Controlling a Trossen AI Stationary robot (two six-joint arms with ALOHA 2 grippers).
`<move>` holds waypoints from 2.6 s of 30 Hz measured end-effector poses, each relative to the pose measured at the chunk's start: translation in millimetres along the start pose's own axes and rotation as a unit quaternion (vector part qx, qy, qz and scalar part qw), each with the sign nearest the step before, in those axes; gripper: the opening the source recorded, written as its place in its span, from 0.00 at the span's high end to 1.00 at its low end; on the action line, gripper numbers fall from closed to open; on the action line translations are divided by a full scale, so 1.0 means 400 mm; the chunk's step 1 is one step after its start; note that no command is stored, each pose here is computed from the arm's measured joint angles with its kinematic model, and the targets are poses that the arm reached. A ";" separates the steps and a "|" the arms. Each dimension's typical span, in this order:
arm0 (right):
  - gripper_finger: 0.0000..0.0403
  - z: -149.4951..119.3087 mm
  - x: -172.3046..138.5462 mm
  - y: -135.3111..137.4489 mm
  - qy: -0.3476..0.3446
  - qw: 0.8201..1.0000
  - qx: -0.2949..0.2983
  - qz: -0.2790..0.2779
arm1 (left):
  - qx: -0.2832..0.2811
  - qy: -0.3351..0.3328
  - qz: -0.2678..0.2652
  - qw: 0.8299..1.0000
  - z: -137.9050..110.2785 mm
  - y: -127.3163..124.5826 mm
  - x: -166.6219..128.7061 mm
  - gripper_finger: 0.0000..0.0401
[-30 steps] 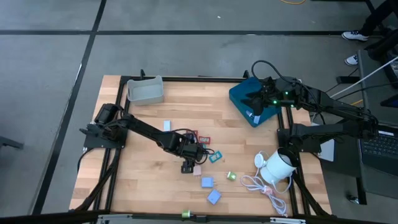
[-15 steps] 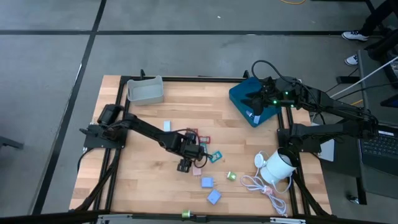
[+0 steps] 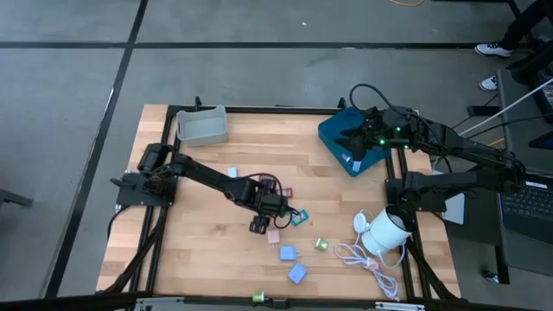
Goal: Pick & Place Office items
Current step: Put the red charger adapter into the blue bin
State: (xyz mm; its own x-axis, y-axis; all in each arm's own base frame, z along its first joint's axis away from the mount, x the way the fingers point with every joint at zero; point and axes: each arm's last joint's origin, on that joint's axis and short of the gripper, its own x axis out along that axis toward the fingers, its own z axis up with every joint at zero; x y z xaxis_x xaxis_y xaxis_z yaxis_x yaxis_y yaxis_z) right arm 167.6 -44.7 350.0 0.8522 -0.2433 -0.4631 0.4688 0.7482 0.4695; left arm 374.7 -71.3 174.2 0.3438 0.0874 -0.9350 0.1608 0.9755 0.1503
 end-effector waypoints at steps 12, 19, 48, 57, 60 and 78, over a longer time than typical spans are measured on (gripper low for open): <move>0.31 0.000 0.000 0.000 0.001 1.000 -0.004 0.002 | 0.018 0.026 -0.031 0.999 -0.017 0.042 0.054 0.30; 0.31 0.000 0.000 0.000 0.001 1.000 -0.007 0.001 | 0.010 0.037 -0.047 0.998 -0.017 0.017 0.091 0.31; 0.31 0.054 -0.020 0.011 -0.101 0.989 -0.099 0.044 | -0.268 -0.458 -0.255 0.808 0.065 0.489 -0.178 0.49; 0.31 0.056 -0.021 0.011 -0.107 0.987 -0.108 0.041 | -0.312 -0.427 -0.198 0.825 0.012 0.571 -0.129 0.49; 0.31 0.058 -0.021 0.009 -0.109 0.988 -0.106 0.038 | -0.323 -0.432 -0.178 0.823 0.018 0.588 -0.097 0.49; 0.31 0.058 -0.017 0.010 -0.104 0.990 -0.080 0.043 | -0.288 -0.435 -0.162 0.838 0.272 0.793 0.130 0.49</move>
State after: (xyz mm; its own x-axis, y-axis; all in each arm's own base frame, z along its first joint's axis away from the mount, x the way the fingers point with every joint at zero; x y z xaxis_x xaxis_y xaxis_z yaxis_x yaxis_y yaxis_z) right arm 168.9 -54.3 372.4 0.9250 -0.2834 -0.2530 0.3629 0.8562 0.3678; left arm 544.4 220.5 208.2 0.9528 -0.1373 -0.2707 -0.0100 0.8772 -0.4800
